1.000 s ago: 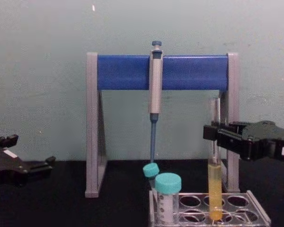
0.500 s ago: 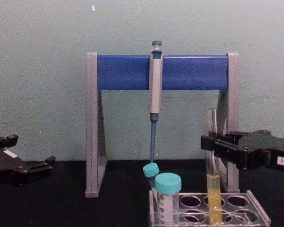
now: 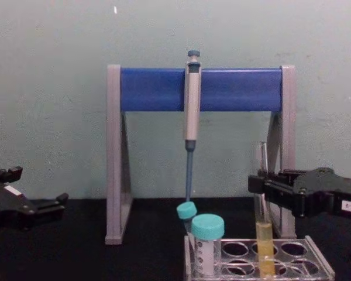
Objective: Pick up the test tube from the test tube rack, shake it, then place it back into the test tube rack.
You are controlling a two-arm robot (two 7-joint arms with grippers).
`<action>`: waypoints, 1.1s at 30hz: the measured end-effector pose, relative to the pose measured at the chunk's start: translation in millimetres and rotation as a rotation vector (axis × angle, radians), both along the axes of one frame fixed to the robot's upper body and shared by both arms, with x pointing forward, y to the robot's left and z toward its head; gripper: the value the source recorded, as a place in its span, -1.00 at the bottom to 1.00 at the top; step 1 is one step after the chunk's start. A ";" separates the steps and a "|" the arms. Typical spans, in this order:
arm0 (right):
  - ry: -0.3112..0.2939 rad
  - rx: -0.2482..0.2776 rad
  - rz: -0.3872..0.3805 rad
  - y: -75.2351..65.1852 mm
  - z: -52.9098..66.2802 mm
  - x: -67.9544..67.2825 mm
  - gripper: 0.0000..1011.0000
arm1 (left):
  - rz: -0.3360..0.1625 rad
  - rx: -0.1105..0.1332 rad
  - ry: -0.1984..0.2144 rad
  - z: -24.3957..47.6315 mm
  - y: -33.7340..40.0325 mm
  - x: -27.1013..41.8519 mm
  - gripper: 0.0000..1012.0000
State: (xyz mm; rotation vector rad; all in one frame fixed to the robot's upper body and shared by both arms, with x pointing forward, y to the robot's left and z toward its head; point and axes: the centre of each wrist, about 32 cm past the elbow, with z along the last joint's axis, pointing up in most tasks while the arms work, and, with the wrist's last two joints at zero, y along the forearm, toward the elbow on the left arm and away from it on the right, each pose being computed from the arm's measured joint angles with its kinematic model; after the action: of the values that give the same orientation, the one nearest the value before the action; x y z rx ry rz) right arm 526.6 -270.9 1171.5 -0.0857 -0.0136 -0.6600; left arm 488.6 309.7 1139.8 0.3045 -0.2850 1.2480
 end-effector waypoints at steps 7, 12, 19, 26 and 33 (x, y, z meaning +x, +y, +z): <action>0.005 -0.001 -0.003 -0.4 -1.2 -0.5 -0.55 | 0.000 0.000 0.000 0.0 0.0 0.0 0.98; 0.009 -0.002 -0.004 -1.0 -1.8 -0.6 -0.55 | 0.000 0.000 0.000 0.0 0.0 0.0 0.98; 0.011 -0.002 -0.004 -1.3 -2.2 -0.4 -0.55 | 0.000 0.000 0.000 0.0 0.0 0.0 0.98; 0.013 -0.002 -0.002 -0.9 -2.7 -0.1 -0.55 | 0.000 0.000 0.000 0.0 0.0 0.0 0.98; 0.013 -0.003 0.000 -0.8 -2.8 0.0 -0.55 | 0.000 0.000 0.000 0.0 0.0 0.0 0.98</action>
State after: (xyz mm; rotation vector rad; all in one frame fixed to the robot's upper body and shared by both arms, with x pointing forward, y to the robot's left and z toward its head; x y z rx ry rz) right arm 526.5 -271.7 1168.8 -0.0926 -0.0016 -0.6599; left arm 488.6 309.7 1139.8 0.3045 -0.2851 1.2480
